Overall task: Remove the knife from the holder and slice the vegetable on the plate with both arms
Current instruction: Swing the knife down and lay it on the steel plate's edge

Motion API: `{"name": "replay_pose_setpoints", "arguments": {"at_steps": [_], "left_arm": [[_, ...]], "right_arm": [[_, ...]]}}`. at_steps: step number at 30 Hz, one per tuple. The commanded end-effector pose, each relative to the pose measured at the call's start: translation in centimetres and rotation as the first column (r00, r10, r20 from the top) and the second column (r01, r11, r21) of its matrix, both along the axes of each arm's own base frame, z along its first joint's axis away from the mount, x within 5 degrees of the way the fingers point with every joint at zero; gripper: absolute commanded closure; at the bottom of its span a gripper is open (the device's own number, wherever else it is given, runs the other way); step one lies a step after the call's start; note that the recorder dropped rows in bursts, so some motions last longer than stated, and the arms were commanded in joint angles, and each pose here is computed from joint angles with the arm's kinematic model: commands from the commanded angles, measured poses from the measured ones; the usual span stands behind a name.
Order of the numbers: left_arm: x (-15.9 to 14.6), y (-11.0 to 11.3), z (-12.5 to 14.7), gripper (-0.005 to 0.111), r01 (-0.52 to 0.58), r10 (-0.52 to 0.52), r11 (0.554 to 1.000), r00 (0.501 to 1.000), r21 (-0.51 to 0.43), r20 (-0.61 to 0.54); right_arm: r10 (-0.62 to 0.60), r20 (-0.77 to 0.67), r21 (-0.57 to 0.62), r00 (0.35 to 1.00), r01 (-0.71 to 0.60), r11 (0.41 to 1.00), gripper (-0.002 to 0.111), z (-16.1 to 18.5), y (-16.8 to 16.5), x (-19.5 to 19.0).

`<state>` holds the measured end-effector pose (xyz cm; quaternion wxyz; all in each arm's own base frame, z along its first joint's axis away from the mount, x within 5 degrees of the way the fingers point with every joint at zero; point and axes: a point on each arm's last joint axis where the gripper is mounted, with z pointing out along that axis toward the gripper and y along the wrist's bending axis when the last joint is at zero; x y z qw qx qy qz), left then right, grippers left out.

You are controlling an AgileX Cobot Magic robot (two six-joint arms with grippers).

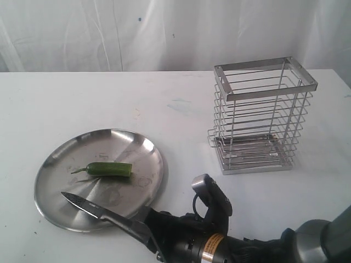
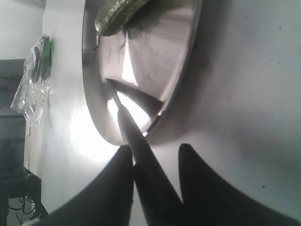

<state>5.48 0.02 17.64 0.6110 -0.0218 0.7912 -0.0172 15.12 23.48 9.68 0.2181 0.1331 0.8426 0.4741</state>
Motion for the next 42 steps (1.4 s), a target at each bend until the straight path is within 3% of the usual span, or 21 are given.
{"name": "replay_pose_setpoints", "arguments": {"at_steps": [1,4,11,22,42], "left_arm": [[0.0,0.0,-0.1,0.107,0.002,-0.002,1.0,1.0,-0.006,0.002],[0.0,0.0,-0.1,0.107,0.002,-0.002,1.0,1.0,-0.006,0.002],[0.0,0.0,-0.1,0.107,0.002,-0.002,1.0,1.0,-0.006,0.002],[0.0,0.0,-0.1,0.107,0.002,-0.002,1.0,1.0,-0.006,0.002],[0.0,0.0,-0.1,0.107,0.002,-0.002,1.0,1.0,-0.006,0.002]], "right_arm": [[-0.004,-0.059,-0.094,0.998,-0.001,0.996,0.077,-1.1,-0.6,-0.4],[-0.005,-0.06,-0.095,0.998,-0.001,0.995,0.075,-1.1,-0.6,-0.4],[-0.009,-0.064,-0.1,0.998,0.003,0.995,0.055,-1.1,-0.7,-0.4],[0.036,-0.001,-0.14,0.999,-0.036,0.989,0.055,-1.1,-0.7,-0.3],[0.007,0.105,-0.14,0.994,0.008,0.99,0.055,0.9,-1.4,0.9]]}}
